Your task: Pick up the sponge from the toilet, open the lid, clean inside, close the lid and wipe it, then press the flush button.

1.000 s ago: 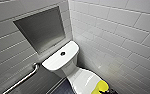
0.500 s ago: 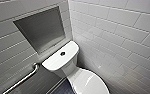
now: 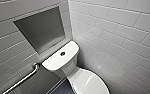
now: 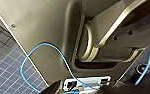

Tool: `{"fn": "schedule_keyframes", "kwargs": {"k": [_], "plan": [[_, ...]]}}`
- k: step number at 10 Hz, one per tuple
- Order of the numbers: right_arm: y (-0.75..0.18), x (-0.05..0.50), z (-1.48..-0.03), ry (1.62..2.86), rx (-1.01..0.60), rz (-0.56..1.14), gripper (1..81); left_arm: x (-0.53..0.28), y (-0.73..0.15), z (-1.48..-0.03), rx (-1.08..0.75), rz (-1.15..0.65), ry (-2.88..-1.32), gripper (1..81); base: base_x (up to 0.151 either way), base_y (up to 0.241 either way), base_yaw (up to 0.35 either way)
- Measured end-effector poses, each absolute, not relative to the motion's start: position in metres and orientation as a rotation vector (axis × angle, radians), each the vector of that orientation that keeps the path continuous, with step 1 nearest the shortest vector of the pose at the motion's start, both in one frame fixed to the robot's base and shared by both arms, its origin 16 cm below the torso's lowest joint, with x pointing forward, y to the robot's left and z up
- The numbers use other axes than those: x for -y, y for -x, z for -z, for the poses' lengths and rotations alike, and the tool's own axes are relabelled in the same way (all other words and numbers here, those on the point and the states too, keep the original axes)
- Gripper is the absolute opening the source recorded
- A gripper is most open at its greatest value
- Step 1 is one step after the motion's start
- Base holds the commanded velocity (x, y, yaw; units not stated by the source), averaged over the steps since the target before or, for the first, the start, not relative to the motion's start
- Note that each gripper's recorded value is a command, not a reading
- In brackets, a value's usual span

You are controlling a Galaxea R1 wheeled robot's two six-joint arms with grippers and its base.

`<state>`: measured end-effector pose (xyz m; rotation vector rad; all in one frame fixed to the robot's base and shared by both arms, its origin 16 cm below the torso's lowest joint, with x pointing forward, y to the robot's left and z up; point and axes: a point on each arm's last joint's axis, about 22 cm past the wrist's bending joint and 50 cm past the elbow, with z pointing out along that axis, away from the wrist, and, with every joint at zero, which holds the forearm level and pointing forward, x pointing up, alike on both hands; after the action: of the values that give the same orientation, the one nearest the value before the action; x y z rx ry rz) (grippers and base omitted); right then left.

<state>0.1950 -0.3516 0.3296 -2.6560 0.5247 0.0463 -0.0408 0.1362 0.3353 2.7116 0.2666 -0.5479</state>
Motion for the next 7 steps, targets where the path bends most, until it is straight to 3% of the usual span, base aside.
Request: {"fn": "schedule_keyframes", "kwargs": {"k": [4, 7], "plan": [[-0.059, 0.330, -0.364, 2.639, -0.505, -0.263, 1.0, -0.140, 0.025, -0.329, -0.260, 0.522, -2.718, 81.1, 0.000, 0.000, 0.000], [-0.005, 0.306, -0.357, 2.718, -0.372, -0.290, 1.0, -0.146, 0.005, -0.325, -0.255, 0.486, -2.707, 81.1, 0.000, 0.000, 0.000]]}}
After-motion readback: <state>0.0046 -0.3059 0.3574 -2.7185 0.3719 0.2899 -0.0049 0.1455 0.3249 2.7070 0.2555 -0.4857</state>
